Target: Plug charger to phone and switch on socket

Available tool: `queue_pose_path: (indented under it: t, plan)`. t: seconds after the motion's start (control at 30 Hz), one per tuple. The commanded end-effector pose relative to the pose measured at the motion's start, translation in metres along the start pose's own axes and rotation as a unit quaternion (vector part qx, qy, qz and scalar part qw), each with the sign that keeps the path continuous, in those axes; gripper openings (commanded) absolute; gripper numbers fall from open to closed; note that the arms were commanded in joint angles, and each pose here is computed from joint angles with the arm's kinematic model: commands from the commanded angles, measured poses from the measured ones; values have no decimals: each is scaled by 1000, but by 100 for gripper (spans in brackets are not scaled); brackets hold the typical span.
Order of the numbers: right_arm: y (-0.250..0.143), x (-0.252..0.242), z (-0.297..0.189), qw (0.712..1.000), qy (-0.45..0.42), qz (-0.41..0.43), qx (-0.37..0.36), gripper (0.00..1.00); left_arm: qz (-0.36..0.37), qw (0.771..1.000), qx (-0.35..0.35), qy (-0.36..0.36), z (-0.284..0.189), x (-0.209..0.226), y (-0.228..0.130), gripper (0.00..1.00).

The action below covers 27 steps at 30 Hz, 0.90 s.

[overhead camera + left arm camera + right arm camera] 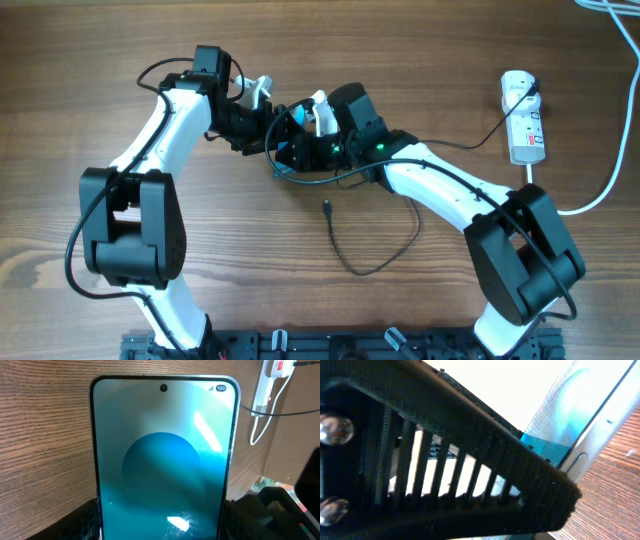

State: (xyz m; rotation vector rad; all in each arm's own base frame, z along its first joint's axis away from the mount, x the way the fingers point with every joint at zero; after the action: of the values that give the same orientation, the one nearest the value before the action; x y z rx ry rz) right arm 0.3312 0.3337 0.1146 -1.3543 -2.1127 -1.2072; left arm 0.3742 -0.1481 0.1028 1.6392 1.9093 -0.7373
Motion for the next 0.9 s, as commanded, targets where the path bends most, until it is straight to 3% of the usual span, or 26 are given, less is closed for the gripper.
queue_pose_path:
  t: [0.0, 0.23, 0.33, 0.43, 0.5, 0.6, 0.7, 0.87]
  plan:
    - [3, 5, 4, 1000, 12, -7, 1, 32, 20, 1000, 2, -16, -1, -8, -1, 71]
    - [3, 5, 4, 1000, 12, -7, 1, 4, 20, 1000, 2, -16, -1, -8, -1, 75]
    - [4, 3, 3, 1000, 11, -6, -1, 4, 20, 1000, 2, -16, -1, -8, -1, 89]
    - [9, 2, -8, 999, 43, 3, 1, 4, 15, 1000, -11, -25, -12, -6, 4, 88]
    - [13, 0, -16, 998, 66, 9, 2, 4, 16, 997, -25, -77, -31, -16, 9, 86]
    - [30, 25, -37, 984, 177, -16, -10, 4, 58, 971, -35, -227, -71, -45, 13, 83]
    - [60, 43, -58, 970, 235, -34, -57, 4, 158, 905, -41, -393, -114, -77, 3, 77]
    - [66, 52, -60, 965, 245, -59, -73, 4, 168, 904, -40, -392, -115, -82, 1, 72]
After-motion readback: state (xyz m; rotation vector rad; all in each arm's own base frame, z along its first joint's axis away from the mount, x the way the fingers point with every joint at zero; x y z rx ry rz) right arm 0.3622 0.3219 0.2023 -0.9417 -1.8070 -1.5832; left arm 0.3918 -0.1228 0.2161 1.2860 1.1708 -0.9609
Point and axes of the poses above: each gripper's point midway between its finger pads, its own z axis out along the fingers, its own x axis along the line the jaws close on, y = z × x, the point moved 2 cm from there along -z, back along the fingers, and after that the axes turned 10 degrees about -z, right-handed, at the moved point
